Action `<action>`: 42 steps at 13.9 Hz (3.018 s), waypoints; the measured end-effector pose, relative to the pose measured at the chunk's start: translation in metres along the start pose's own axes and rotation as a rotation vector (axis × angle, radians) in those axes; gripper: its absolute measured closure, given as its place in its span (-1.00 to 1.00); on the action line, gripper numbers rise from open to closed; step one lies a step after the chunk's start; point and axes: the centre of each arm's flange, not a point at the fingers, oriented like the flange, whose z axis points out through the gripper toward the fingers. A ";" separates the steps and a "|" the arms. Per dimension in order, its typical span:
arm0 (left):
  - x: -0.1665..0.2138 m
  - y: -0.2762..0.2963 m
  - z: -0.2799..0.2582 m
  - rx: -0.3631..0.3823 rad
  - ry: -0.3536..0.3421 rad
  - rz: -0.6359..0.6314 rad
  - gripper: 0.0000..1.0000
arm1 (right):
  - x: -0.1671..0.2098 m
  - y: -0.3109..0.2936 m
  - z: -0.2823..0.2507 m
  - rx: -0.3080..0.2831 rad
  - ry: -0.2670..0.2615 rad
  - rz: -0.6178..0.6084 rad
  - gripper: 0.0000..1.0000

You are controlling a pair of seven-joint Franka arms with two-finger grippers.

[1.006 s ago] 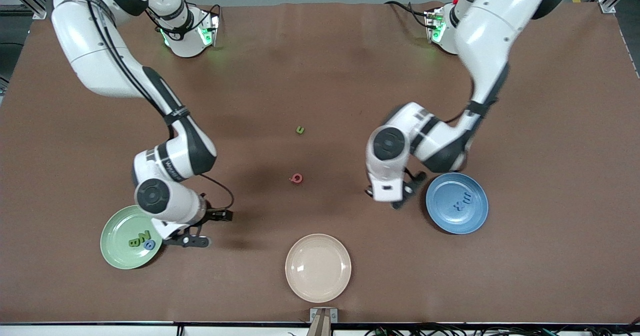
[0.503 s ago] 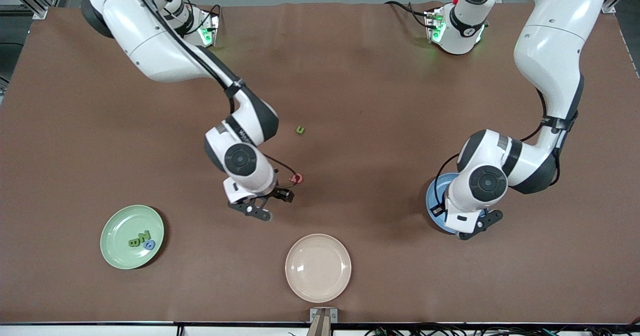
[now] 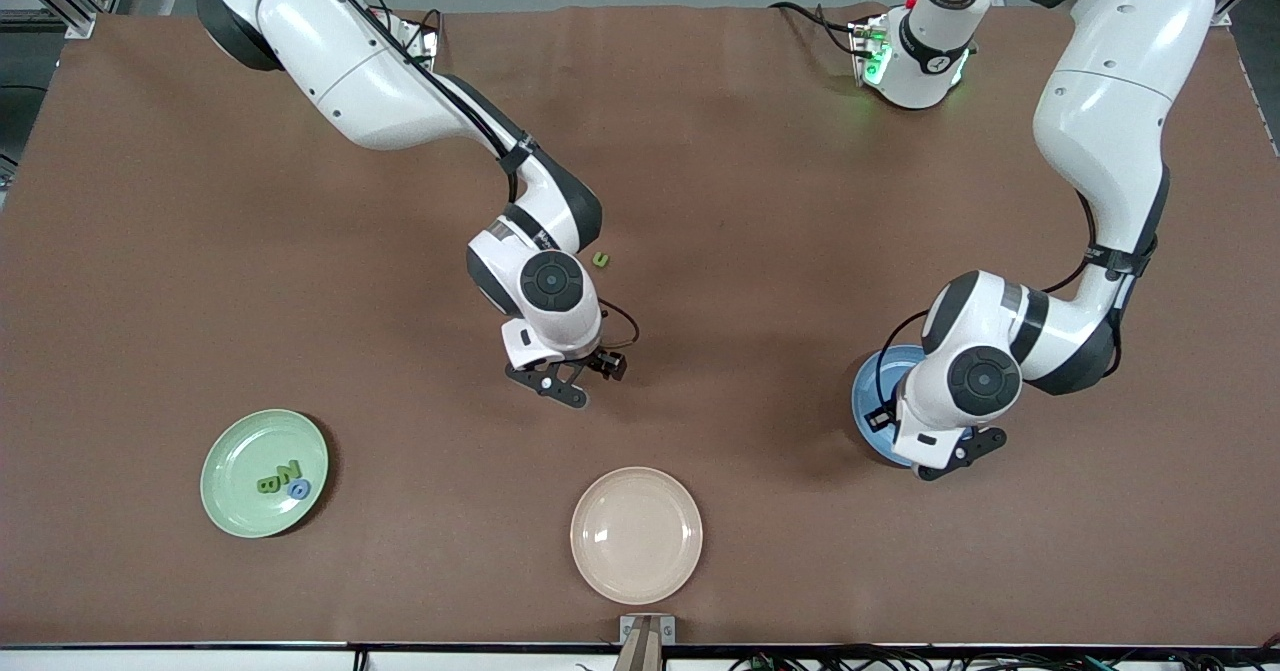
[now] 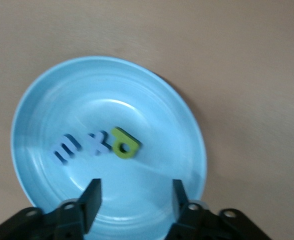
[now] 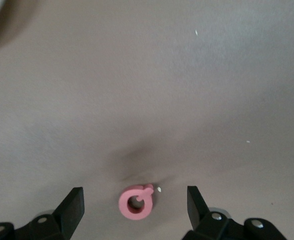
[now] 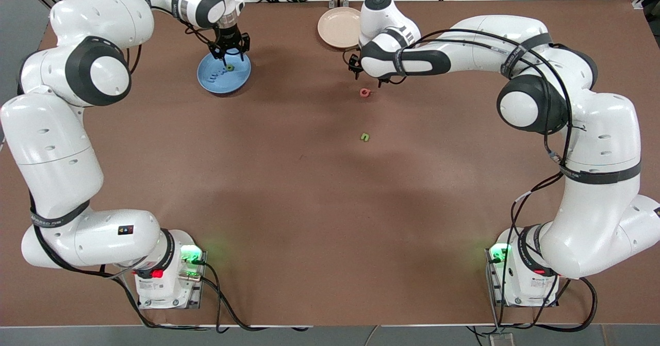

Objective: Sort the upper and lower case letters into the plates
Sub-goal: 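Grasp the pink Q with the right gripper while the left gripper returns centrally, then place the Q on the green plate while the left gripper reaches the green u, then grasp the green u with the left gripper while the right gripper withdraws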

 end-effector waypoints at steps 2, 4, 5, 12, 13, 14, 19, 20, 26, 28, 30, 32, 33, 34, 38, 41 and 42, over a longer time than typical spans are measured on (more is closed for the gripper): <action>-0.025 0.030 -0.015 -0.039 -0.006 0.029 -0.84 | -0.009 0.000 0.010 0.004 -0.003 0.017 -0.83; -0.057 0.062 -0.026 -0.061 -0.017 0.031 -1.00 | -0.022 -0.006 0.015 0.020 -0.001 0.028 -0.83; -0.074 0.076 -0.027 -0.061 -0.021 0.035 -1.00 | -0.027 -0.008 0.017 0.023 -0.002 0.030 -0.80; -0.139 0.125 -0.018 -0.040 -0.029 0.029 -1.00 | -0.030 -0.005 0.033 0.004 0.030 0.020 -0.44; -0.137 0.124 -0.018 -0.041 -0.029 0.027 -1.00 | -0.030 -0.006 0.032 0.008 0.034 0.018 -0.32; -0.136 0.124 -0.019 -0.042 -0.029 0.024 -1.00 | -0.030 -0.007 0.030 0.011 0.037 0.018 -0.07; -0.135 0.123 -0.019 -0.044 -0.028 0.023 -1.00 | -0.026 -0.007 0.027 0.014 0.044 0.022 0.28; -0.134 0.123 -0.020 -0.045 -0.027 0.022 -1.00 | -0.019 -0.004 0.027 0.010 0.053 0.024 0.28; -0.151 0.135 -0.022 -0.046 -0.024 0.051 -1.00 | 0.139 0.109 -0.015 -0.127 0.029 -0.161 0.28; -0.174 0.151 -0.022 -0.044 -0.021 0.093 -1.00 | 0.193 0.165 -0.030 -0.135 0.014 -0.256 0.28; -0.218 0.176 -0.023 -0.039 -0.014 0.167 -1.00 | 0.239 0.225 -0.033 -0.132 -0.003 -0.351 0.28; -0.272 0.203 -0.021 -0.024 0.002 0.246 -1.00 | 0.273 0.279 -0.031 -0.130 -0.019 -0.427 0.28; -0.295 0.213 -0.018 -0.016 0.012 0.281 -0.99 | 0.286 0.299 -0.030 -0.122 -0.012 -0.467 0.28; -0.315 0.221 -0.017 -0.015 0.022 0.313 -0.96 | 0.298 0.315 -0.030 -0.105 0.019 -0.512 0.28; -0.378 0.253 -0.009 -0.079 0.112 0.479 -0.82 | 0.324 0.349 -0.010 -0.074 0.113 -0.605 -0.03; -0.405 0.266 0.004 -0.076 0.162 0.722 -0.73 | 0.326 0.346 -0.012 -0.070 0.129 -0.618 -0.66; -0.408 0.271 0.007 -0.082 0.163 0.764 -0.73 | 0.326 0.342 -0.017 -0.069 0.137 -0.636 -0.83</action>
